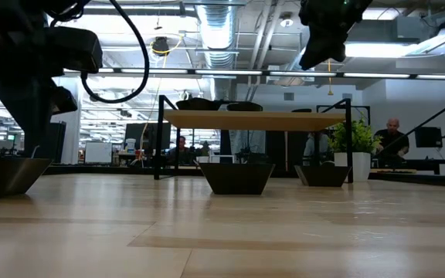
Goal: Pick & Place Mini shaped plates
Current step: Stack the distorted square plate on top of the distorted square plates on the shelf
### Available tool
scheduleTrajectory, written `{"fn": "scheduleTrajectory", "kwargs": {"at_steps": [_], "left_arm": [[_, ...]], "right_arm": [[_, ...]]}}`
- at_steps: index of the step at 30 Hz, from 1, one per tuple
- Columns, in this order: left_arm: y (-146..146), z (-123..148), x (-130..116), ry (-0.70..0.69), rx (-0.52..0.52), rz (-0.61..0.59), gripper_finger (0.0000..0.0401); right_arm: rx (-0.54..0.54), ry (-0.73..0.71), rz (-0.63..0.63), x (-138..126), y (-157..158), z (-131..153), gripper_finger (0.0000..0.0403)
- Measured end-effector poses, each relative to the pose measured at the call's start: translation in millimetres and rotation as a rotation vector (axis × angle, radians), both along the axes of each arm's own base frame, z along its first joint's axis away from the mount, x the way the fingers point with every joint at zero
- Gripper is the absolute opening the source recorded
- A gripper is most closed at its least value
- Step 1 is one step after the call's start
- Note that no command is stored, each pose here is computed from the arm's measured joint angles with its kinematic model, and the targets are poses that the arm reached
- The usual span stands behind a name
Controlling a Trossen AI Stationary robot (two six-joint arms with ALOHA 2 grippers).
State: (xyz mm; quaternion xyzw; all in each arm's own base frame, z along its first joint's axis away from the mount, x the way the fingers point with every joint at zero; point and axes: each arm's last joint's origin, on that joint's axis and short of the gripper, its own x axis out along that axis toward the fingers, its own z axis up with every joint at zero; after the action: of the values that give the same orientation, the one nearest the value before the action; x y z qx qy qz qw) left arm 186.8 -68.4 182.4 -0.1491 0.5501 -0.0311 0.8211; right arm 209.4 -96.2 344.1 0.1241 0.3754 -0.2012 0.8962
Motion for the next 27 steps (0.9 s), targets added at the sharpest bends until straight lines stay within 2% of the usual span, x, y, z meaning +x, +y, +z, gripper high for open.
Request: {"fn": "scheduleTrajectory", "kwargs": {"at_steps": [13, 27], "left_arm": [[3.0, -19.2, -11.4, 0.073, -0.006, -0.023, 0.0090], [-0.5, -31.1, -4.3, 0.115, -0.018, -0.042, 0.0090]], "right_arm": [[0.003, -0.001, 0.054, 4.9, 11.6, -0.2, 0.0093], [0.002, -0.004, 0.060, 5.7, 12.8, 0.0, 0.0093]]}}
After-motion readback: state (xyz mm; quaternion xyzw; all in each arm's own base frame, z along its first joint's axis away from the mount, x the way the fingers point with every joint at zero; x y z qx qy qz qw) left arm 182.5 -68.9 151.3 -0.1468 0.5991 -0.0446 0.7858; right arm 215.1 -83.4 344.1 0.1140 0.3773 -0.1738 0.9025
